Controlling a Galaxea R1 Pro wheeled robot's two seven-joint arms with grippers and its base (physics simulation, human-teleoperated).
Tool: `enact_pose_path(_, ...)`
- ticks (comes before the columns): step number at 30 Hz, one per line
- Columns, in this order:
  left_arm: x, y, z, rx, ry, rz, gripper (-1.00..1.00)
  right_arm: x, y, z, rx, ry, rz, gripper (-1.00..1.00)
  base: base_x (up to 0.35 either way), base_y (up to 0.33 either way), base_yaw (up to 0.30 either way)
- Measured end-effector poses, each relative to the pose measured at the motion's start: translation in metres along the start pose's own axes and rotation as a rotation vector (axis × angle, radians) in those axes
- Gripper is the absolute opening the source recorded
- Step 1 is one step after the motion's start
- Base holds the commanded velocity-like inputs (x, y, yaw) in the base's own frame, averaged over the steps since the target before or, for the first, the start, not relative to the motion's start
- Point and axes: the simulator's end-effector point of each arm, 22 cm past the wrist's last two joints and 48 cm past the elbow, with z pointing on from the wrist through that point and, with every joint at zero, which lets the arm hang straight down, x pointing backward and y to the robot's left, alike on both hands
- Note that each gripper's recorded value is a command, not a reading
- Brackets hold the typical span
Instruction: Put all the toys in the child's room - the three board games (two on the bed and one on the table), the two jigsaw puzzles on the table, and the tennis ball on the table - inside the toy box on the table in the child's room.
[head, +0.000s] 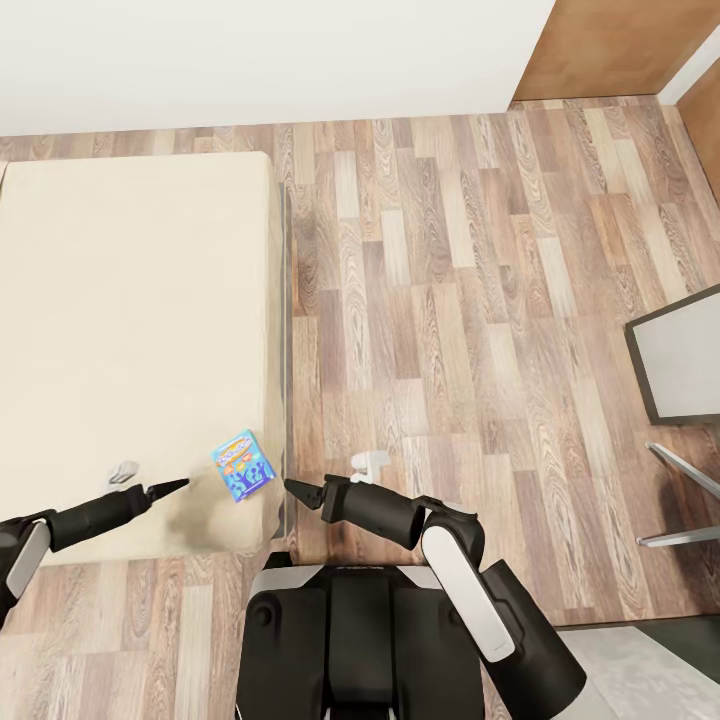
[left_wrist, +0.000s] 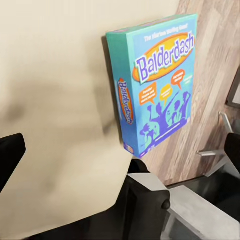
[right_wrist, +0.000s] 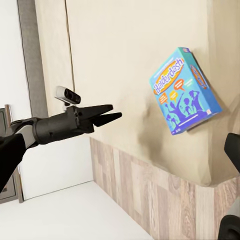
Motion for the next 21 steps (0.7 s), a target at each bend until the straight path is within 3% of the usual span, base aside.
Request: enact_pose_path(21, -0.004, -0.026, -0.008, 0.099, 0.013, -0.017, 1.0, -0.004, 0.006, -0.003, -0.006, -0.007, -0.013, 1.0, 0.0, 0.0, 0.0)
